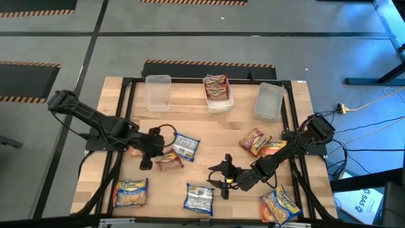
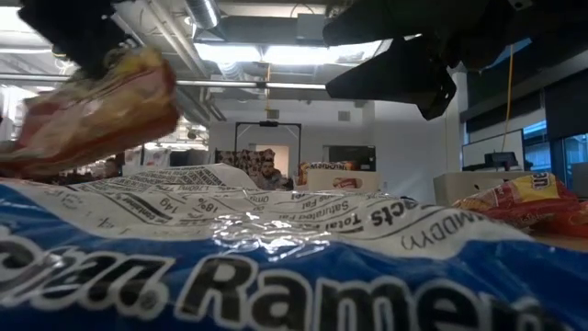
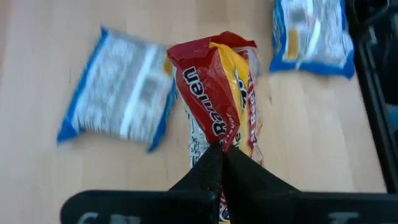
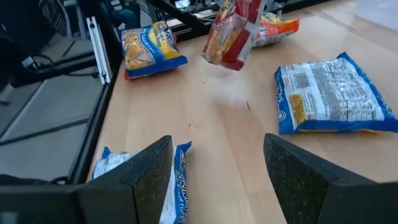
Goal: Sort Maruchan noodles
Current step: Put the red noodle pack into the white bin
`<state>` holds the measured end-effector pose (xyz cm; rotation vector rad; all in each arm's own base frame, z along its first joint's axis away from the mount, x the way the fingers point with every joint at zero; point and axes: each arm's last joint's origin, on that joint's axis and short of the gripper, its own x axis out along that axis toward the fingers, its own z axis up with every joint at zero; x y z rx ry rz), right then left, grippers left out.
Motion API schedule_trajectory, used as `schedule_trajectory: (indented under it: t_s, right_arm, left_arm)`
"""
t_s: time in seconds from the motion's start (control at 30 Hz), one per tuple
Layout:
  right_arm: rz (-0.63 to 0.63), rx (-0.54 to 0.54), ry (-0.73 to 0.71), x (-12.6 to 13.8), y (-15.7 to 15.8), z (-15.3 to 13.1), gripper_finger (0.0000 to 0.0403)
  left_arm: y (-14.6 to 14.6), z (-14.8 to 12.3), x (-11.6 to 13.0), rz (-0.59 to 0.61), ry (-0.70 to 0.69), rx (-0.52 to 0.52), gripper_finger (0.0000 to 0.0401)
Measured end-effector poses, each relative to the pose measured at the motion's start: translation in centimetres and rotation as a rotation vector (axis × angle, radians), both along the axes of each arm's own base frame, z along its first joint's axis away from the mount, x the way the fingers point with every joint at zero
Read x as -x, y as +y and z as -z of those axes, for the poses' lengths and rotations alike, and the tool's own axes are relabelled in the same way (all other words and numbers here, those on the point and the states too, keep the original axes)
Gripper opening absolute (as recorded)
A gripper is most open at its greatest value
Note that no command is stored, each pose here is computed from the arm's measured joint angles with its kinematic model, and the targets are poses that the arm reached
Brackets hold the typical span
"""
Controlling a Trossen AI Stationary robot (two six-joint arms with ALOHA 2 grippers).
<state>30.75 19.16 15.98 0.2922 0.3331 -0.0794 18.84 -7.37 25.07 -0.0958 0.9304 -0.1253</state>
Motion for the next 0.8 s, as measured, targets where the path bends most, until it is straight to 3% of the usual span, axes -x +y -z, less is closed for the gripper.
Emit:
schedule_trajectory:
  t_s: [0.3,0.5,0.8]
  right_arm:
    - [0.034,-0.045,-0.006,-0.4,-0.6,0.0,0.0239]
    - [-0.002,-0.131,-0.042,-1.9,-2.3,-0.6,0.0239]
    - [-0.062,0.006,-0.108,-4.7,-3.4,-3.1,0.0239]
  left_arm:
    - [-1.7,0.9,-2.5,0.025,-0.109,-0.049,0.0000]
    - [-3.1,1.8,-3.4,0.028,-0.138,-0.091,0.0000]
    - [-4.2,2.9,-4.7,0.057,-0.168,-0.089,0.0000]
